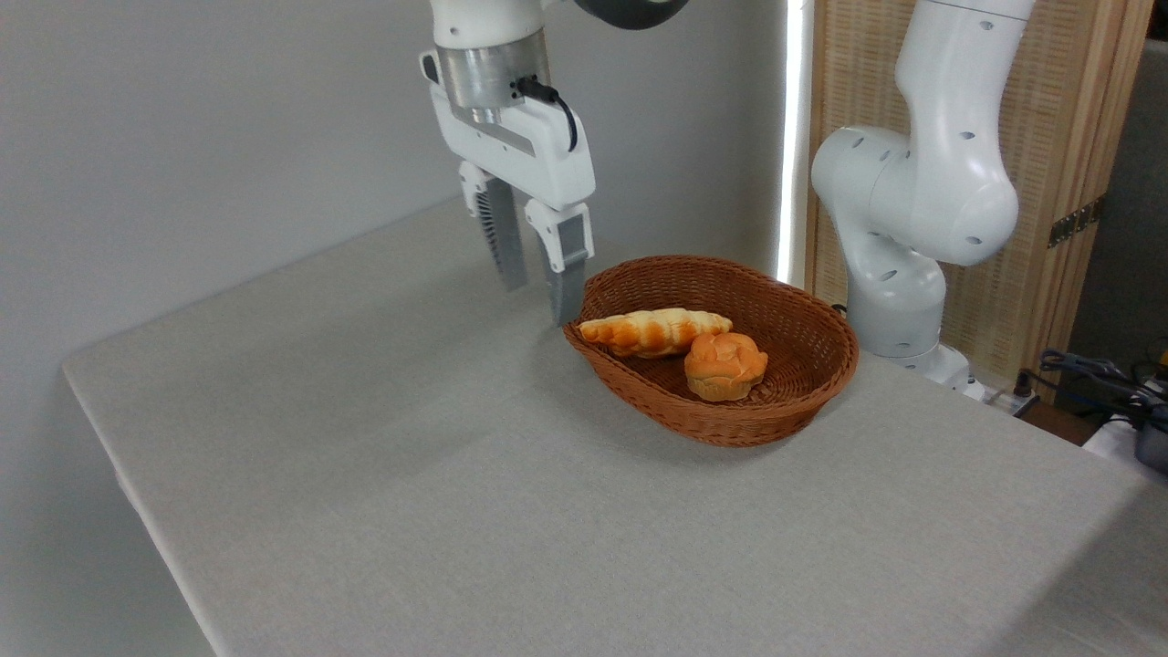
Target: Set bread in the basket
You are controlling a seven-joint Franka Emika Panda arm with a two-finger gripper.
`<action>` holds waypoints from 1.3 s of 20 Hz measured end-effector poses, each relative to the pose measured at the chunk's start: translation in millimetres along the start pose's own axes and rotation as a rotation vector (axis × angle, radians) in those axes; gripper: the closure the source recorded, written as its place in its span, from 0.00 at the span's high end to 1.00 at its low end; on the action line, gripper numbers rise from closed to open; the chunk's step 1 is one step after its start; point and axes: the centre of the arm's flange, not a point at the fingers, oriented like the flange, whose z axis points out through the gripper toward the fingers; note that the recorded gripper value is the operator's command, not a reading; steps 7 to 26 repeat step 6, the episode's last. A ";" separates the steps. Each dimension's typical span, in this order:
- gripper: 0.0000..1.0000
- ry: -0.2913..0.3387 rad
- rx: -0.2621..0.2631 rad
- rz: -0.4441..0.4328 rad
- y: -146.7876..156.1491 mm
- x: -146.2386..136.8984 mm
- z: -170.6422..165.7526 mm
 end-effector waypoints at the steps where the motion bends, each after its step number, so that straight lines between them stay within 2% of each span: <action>1: 1.00 0.025 0.009 -0.017 -11.4 1.5 -9.0; 3: 1.00 0.060 0.006 -0.045 -32.0 9.0 -21.3; 6: 1.00 0.063 -0.010 -0.065 -54.6 25.8 -16.1; 26: 1.00 0.063 -0.010 -0.065 -54.6 25.8 -16.1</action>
